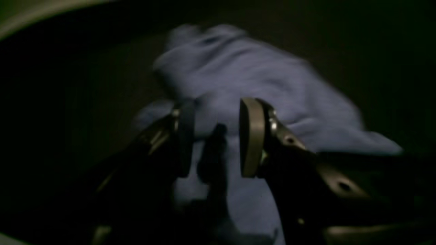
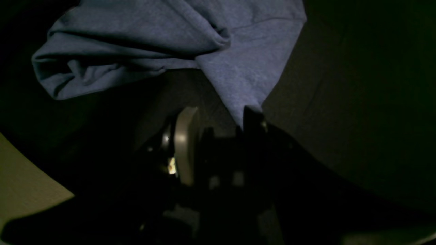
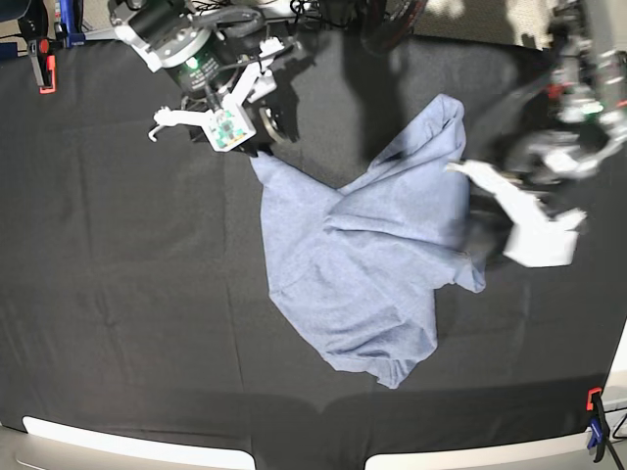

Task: Layout the t-shirt on the table in an organized manner, then fold the t-shirt properly
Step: 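Lower both grippers toward the blue t-shirt and grasp its edges, then lift and drag the shirt edge outward with the left gripper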

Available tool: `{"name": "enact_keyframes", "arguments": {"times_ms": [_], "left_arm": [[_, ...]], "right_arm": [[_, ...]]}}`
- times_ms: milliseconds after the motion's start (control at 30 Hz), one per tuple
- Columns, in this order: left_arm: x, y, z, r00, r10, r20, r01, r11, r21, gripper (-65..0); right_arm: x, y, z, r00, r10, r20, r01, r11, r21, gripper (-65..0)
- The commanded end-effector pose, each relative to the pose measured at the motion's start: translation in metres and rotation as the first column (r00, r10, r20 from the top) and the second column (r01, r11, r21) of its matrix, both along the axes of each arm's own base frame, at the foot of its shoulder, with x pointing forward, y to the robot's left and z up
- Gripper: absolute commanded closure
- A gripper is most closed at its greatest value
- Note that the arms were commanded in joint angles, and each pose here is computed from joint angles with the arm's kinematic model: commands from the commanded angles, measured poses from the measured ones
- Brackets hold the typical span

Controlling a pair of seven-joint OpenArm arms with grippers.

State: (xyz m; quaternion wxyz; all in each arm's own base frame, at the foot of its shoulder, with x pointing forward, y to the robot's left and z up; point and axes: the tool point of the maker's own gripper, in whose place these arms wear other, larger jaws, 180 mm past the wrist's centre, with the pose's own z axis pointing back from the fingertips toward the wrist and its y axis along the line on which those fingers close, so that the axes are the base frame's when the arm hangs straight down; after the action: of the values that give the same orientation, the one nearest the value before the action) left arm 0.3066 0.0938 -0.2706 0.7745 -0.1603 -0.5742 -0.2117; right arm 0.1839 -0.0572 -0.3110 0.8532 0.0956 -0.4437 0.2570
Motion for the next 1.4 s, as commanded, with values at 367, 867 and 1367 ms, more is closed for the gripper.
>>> {"name": "enact_keyframes", "arguments": {"times_ms": [367,867,1367], "left_arm": [[0.027,0.008,0.014,0.993,0.077,0.094,-0.091,0.984,0.151,-20.3],[0.045,0.016,-0.005,0.993,0.109,0.045,-0.110,0.993,0.028,0.0],[0.080,0.219,0.030,0.812,0.553,0.186,-0.580,0.799,0.158,0.0]], "right_arm": [[0.002,-0.006,0.004,1.000,0.000,0.023,0.001,0.999,-0.050,-21.6],[0.004,-0.004,0.007,0.999,0.003,0.040,-0.001,0.999,-0.041,-21.5],[0.003,-0.004,0.006,0.999,0.002,0.039,0.000,0.999,-0.041,-21.5]]}}
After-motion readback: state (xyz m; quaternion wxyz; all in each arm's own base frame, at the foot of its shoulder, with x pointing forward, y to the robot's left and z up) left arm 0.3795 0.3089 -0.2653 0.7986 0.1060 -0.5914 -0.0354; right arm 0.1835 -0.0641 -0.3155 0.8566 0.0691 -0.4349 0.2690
